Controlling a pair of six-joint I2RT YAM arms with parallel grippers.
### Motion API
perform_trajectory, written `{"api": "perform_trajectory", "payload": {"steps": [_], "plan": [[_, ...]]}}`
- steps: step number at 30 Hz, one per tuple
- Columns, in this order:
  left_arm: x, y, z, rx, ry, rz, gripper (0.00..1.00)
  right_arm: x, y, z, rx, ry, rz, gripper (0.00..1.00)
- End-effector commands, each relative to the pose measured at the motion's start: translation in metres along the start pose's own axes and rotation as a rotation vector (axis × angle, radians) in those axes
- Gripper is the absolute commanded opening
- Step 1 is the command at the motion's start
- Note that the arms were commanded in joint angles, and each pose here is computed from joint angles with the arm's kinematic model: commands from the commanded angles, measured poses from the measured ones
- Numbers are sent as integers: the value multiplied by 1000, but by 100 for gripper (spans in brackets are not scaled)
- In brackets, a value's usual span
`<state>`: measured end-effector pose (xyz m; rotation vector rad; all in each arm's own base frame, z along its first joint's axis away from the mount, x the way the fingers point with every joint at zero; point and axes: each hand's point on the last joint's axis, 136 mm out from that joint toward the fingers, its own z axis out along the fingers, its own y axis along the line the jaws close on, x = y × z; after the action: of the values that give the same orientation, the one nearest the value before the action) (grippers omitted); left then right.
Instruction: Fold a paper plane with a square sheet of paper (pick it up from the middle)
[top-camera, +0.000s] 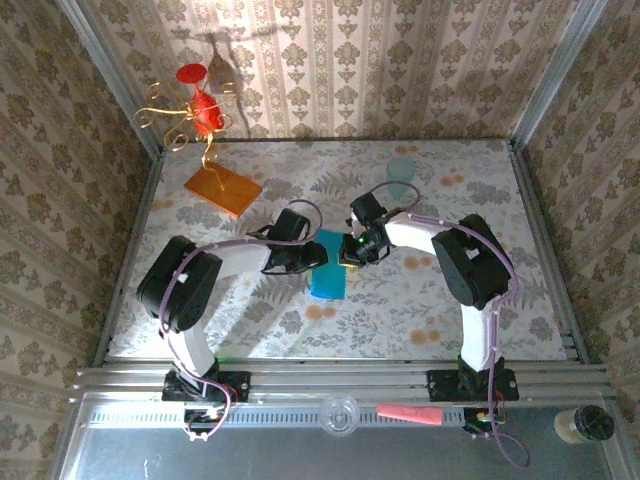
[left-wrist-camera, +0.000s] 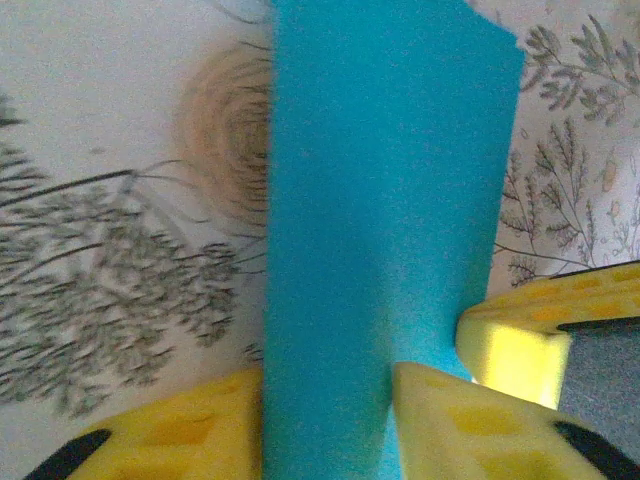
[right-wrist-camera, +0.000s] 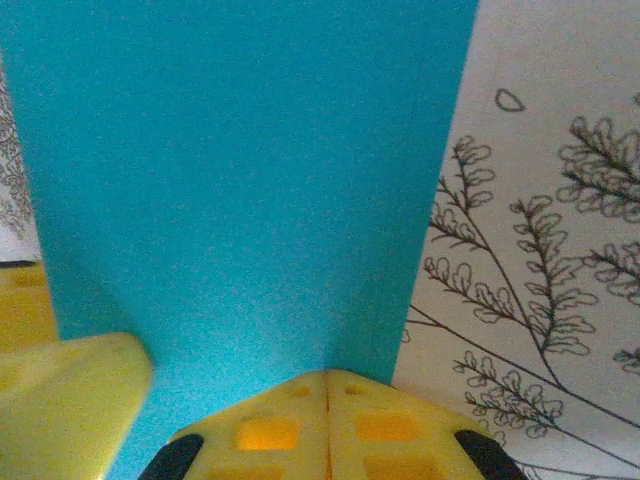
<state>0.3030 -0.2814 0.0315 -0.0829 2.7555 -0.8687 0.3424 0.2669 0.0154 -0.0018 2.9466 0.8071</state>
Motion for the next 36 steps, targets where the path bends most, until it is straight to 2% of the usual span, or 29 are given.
{"api": "perform_trajectory", "payload": {"steps": [1,10,20,26,29,33,36], "plan": [[-3,4,-14,48,8,-32,45,17,-28,9,112,87,-41,9],[7,4,-10,55,105,17,56,13,-22,8,78,94,-57,10],[15,4,-2,-14,163,85,55,9,-17,6,48,76,-34,10],[21,22,5,-137,190,108,50,6,-13,3,28,62,-21,11],[26,32,9,-187,206,120,49,0,-4,-7,-10,29,-15,13],[31,43,13,-240,225,137,49,-14,12,-37,-71,-72,2,22],[35,50,16,-274,238,149,48,-22,10,-59,-92,-164,24,28]]}}
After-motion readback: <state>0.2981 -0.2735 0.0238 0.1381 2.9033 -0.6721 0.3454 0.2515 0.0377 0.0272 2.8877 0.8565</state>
